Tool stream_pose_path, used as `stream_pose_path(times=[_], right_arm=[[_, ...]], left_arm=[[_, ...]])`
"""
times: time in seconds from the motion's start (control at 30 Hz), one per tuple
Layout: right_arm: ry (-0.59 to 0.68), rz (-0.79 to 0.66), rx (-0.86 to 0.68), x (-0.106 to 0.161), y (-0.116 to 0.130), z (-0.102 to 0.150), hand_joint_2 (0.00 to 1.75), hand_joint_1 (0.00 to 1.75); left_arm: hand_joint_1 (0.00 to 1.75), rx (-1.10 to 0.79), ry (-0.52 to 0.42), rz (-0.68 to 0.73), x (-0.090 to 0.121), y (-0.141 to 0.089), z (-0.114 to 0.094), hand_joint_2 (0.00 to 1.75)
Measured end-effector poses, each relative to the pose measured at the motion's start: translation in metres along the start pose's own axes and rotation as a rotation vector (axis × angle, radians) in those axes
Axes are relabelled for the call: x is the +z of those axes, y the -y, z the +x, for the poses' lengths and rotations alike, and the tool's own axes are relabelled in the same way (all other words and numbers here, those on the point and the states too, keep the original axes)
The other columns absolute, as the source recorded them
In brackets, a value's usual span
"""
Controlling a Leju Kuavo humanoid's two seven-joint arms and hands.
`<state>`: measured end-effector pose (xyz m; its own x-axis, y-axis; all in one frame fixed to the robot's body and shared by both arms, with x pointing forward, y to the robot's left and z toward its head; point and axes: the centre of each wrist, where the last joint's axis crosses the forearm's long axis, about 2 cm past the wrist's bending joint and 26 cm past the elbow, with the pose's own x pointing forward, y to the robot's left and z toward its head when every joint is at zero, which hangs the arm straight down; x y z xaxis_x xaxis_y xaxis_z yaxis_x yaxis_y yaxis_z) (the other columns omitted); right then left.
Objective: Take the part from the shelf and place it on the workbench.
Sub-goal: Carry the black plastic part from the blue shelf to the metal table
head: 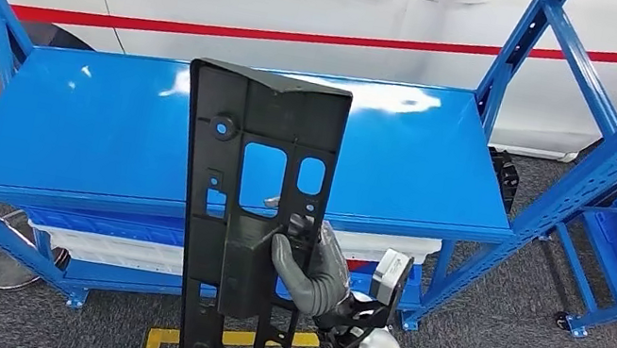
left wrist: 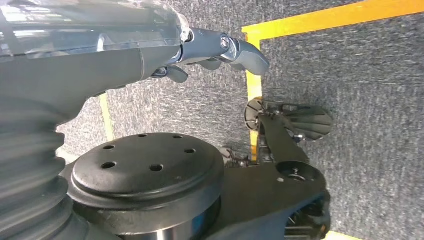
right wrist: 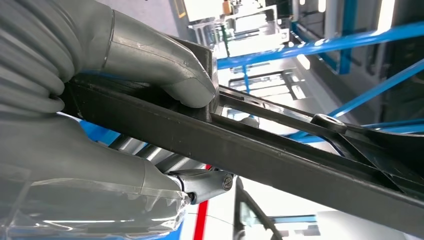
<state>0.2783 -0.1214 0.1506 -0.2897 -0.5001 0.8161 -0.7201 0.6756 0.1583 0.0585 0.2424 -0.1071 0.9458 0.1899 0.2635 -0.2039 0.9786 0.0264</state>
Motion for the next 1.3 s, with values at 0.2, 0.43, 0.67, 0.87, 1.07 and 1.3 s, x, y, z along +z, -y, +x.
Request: stream_pose_path(times=[0.2,0.43,0.67,0.87,1.07,1.3], right_arm=[[0.019,0.01,0.003,-0.002,0.0,0.005,1.75,1.75],[0.012,0.009,-0.008,0.002,-0.002,0.003,1.75,1.75],[0.017,0.005,-0.02,0.005,-0.002,0.001,1.75,1.75],[0.02,-0.004,-0.026,0.008,-0.001,0.0,1.75,1.75],[0.025,-0.035,-0.048,0.012,0.003,0.0,1.75,1.75],[0.015,-0.124,-0.127,0.031,0.006,-0.008,1.75,1.75]], left_arm=[[0.0,-0.002,-0.003,0.0,0.0,-0.001,-0.002,1.75],[0.0,-0.003,-0.003,0.0,0.0,-0.001,-0.002,1.75],[0.0,-0.004,0.002,0.01,-0.001,-0.003,0.002,1.75],[0.0,-0.004,-0.002,0.013,-0.001,-0.003,0.002,1.75],[0.0,-0.004,-0.005,0.019,-0.001,-0.003,0.002,1.75],[0.0,0.008,-0.01,0.043,0.0,-0.005,-0.001,1.75]])
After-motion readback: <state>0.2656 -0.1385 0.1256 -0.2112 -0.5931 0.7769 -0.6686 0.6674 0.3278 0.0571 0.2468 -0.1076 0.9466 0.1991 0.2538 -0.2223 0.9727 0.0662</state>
